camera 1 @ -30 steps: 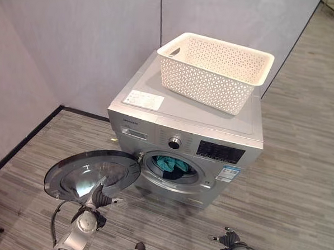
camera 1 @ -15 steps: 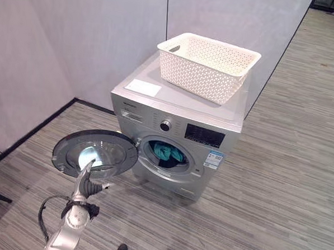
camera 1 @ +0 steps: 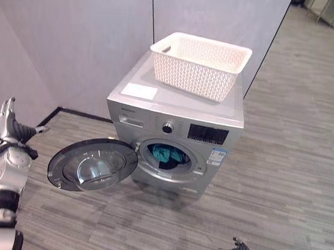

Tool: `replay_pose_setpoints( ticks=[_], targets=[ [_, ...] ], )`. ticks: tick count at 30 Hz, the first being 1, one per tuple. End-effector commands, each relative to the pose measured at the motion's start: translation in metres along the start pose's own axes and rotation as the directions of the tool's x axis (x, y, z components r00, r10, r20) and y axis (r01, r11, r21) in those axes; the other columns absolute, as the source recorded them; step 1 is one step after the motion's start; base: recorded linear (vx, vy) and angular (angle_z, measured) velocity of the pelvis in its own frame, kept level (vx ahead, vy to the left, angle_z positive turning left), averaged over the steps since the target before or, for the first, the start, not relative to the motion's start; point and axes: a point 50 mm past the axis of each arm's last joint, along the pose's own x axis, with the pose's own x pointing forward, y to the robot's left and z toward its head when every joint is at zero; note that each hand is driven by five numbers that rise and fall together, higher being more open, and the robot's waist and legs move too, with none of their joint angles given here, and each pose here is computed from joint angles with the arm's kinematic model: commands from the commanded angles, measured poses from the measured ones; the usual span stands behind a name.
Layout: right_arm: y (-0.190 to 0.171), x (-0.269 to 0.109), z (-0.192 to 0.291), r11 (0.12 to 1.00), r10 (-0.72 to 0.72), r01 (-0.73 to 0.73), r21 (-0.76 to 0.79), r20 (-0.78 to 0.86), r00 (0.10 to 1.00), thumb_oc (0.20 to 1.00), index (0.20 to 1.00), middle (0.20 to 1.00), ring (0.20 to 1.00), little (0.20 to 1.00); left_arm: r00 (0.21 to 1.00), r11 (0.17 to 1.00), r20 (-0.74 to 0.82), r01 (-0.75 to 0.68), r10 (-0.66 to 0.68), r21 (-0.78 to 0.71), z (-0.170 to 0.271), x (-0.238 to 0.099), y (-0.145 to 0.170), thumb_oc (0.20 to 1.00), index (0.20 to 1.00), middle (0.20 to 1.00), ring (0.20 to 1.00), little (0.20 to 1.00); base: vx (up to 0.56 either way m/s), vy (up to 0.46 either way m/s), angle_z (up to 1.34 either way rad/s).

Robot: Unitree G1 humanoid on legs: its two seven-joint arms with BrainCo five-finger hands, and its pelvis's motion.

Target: Grab the laundry basket,head to the washer,open it,put in the laundry and shut it.

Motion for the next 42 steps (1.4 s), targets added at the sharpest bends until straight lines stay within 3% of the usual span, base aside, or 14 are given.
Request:
replay_pose_setpoints(
  ticks=[1, 6, 8, 10, 16, 29, 35, 42],
  targets=[
    [-0.014, 0.007, 0.037, 0.998, -0.028, 0.035, -0.052, 0.117, 0.993, 1.0, 1.0, 1.0, 1.0, 1.0, 0.997, 0.996, -0.067, -0.045, 0.039, -0.076, 0.011, 0.032, 0.033, 1.0, 1.0, 1.0, 1.0, 1.0, -0.17, 0.065, -0.15],
    [-0.021, 0.006, 0.077, 0.999, -0.021, 0.033, -0.038, 0.266, 0.964, 1.0, 1.0, 1.0, 1.0, 1.0, 0.985, 0.991, -0.128, -0.123, 0.114, -0.061, 0.054, 0.07, 0.102, 1.0, 1.0, 1.0, 1.0, 1.0, -0.12, 0.036, -0.16],
    [-0.02, 0.006, 0.081, 0.999, -0.017, 0.028, -0.035, 0.279, 0.96, 1.0, 1.0, 1.0, 1.0, 1.0, 0.983, 0.988, -0.132, -0.139, 0.13, -0.062, 0.058, 0.072, 0.111, 1.0, 1.0, 1.0, 1.0, 1.0, -0.07, 0.007, -0.08],
    [-0.021, 0.003, 0.092, 0.999, -0.01, 0.024, -0.04, 0.328, 0.944, 1.0, 1.0, 1.0, 1.0, 1.0, 0.97, 0.978, -0.151, -0.2, 0.19, -0.057, 0.064, 0.075, 0.141, 1.0, 1.0, 1.0, 1.0, 1.0, -0.05, 0.008, -0.03],
    [-0.019, -0.003, 0.108, 1.0, 0.009, 0.001, -0.023, 0.409, 0.912, 1.0, 1.0, 1.0, 1.0, 1.0, 0.953, 0.965, -0.172, -0.259, 0.249, -0.039, 0.063, 0.074, 0.17, 1.0, 1.0, 1.0, 1.0, 1.0, 0.0, 0.004, -0.02],
    [-0.021, -0.023, 0.128, 0.995, 0.07, -0.021, -0.096, 0.549, 0.833, 1.0, 1.0, 1.0, 1.0, 1.0, 0.924, 0.965, -0.305, -0.18, 0.233, 0.191, 0.019, 0.062, 0.187, 1.0, 1.0, 1.0, 1.0, 1.0, 0.02, -0.002, 0.05],
    [-0.022, -0.024, 0.121, 0.995, 0.072, -0.02, -0.102, 0.538, 0.84, 1.0, 1.0, 1.0, 1.0, 1.0, 0.911, 0.982, -0.394, -0.057, 0.125, 0.179, -0.015, 0.053, 0.166, 1.0, 1.0, 1.0, 1.0, 1.0, 0.03, -0.019, 0.01],
    [-0.03, -0.031, 0.132, 0.996, 0.062, -0.012, -0.089, 0.591, 0.804, 1.0, 1.0, 1.0, 1.0, 1.0, 0.941, 0.993, -0.336, 0.004, 0.035, 0.115, 0.002, 0.06, 0.148, 1.0, 1.0, 1.0, 1.0, 1.0, 0.04, -0.051, 0.17]
  ],
)
